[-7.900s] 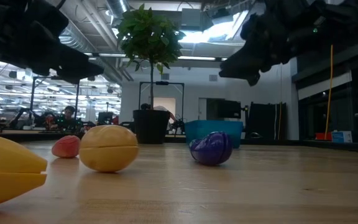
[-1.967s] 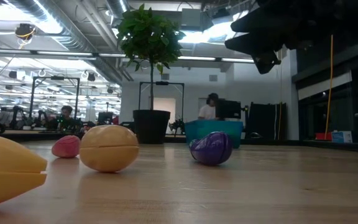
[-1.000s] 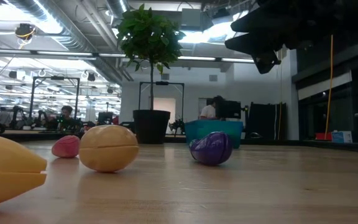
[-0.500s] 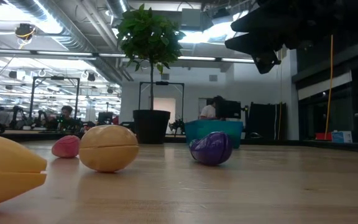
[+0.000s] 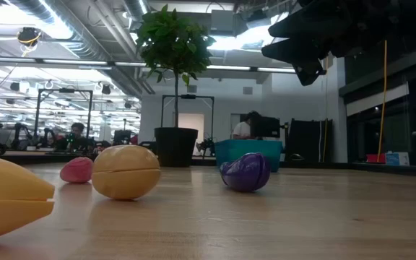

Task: Pick and placing Produce into tupperware
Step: Put the pumpkin into the blue bin

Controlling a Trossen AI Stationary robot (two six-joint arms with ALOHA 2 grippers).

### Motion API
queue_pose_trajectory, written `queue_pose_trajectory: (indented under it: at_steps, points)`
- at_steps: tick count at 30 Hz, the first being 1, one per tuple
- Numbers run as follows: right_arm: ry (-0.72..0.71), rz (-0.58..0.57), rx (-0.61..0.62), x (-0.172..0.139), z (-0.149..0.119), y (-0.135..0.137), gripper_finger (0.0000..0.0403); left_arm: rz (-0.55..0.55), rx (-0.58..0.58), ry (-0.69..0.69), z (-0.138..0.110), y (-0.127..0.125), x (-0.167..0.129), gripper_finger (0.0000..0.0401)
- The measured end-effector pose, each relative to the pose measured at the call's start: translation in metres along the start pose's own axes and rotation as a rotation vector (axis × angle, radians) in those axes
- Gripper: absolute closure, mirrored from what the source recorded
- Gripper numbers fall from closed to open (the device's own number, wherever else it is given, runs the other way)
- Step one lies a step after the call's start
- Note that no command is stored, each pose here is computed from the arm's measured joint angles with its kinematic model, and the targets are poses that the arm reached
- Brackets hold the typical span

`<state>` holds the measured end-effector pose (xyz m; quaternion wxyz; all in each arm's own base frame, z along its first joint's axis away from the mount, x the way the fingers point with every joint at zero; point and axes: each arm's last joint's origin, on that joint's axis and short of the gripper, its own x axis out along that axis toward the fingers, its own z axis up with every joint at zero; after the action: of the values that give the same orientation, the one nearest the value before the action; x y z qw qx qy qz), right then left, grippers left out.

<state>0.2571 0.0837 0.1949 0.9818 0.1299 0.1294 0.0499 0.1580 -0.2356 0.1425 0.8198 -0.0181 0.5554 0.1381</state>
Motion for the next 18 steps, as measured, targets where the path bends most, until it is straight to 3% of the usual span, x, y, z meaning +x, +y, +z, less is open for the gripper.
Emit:
queue_pose_trajectory:
  at_steps: [11, 18]
  points:
    - [0.0, 0.0, -0.019, 0.0, 0.0, 0.0, 0.0244, 0.041, -0.005, -0.312, 0.004, -0.002, -0.008, 0.0173]
    - [-0.018, 0.006, -0.03, 0.0, 0.002, 0.001, 0.0244, -0.002, -0.037, -0.578, 0.005, -0.007, -0.029, 0.0173]
